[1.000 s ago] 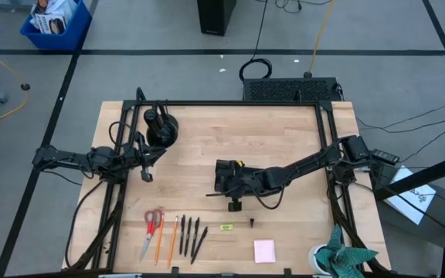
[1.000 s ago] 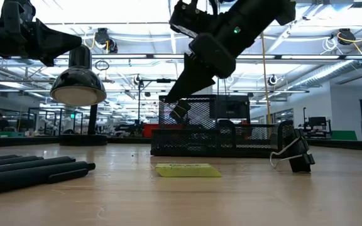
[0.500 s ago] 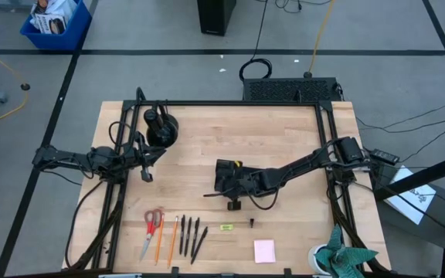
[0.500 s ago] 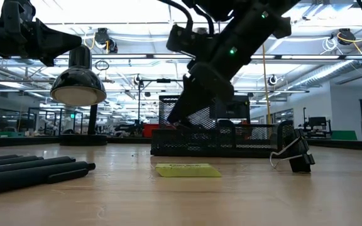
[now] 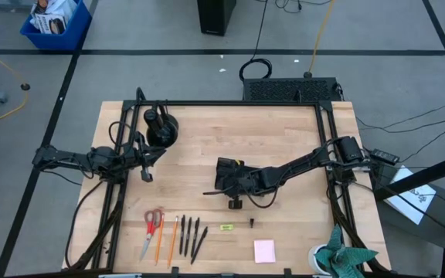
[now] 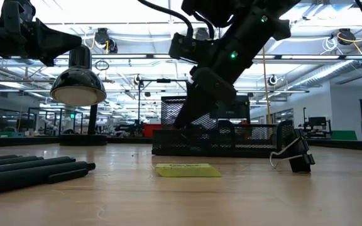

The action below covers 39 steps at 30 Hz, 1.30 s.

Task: Pick and place office supplies into organizer
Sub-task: Put the black binder clip into the black desk organizer, then put the binder clip into the black desk organizer

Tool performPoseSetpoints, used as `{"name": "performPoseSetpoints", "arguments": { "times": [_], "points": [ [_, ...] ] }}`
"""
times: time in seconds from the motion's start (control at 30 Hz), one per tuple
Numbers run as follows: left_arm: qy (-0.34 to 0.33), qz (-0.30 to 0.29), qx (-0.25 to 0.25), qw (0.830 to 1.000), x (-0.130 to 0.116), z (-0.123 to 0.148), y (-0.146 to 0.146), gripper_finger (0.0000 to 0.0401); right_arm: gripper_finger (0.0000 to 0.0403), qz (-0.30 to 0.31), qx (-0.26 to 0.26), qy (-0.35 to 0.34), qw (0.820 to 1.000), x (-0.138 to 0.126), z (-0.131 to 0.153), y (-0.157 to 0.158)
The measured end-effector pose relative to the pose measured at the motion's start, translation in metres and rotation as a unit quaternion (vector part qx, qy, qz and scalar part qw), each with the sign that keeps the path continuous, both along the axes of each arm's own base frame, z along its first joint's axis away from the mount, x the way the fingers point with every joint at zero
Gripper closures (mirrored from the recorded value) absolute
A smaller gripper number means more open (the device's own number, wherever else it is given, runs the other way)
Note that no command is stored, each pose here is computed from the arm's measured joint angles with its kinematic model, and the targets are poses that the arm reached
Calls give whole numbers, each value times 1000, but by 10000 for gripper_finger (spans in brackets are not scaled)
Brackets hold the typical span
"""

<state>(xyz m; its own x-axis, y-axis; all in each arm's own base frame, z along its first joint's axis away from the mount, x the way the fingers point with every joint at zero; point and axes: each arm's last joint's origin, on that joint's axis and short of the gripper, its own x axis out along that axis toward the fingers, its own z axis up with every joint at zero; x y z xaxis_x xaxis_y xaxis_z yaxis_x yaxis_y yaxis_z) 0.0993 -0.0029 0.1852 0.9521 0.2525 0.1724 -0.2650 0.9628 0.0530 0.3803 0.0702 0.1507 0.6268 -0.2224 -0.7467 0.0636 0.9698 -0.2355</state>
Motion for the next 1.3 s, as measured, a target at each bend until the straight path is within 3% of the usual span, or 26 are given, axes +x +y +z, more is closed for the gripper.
{"name": "performPoseSetpoints", "arguments": {
  "times": [0.3,0.7,0.97,1.07,1.3],
  "points": [
    [0,0,0,1000,0,0,0,354,397,-3,10,1,1000,0,0,-2],
    [0,0,0,1000,0,0,0,354,321,-23,22,-7,999,1,1,-4],
    [0,0,0,1000,0,0,0,354,298,-12,28,-58,998,-6,38,-3],
    [1,0,0,1000,0,0,0,354,293,15,27,-80,996,-12,57,5],
    [1,0,0,1000,0,0,0,354,289,195,89,-59,975,-28,72,41]
  ]
}}
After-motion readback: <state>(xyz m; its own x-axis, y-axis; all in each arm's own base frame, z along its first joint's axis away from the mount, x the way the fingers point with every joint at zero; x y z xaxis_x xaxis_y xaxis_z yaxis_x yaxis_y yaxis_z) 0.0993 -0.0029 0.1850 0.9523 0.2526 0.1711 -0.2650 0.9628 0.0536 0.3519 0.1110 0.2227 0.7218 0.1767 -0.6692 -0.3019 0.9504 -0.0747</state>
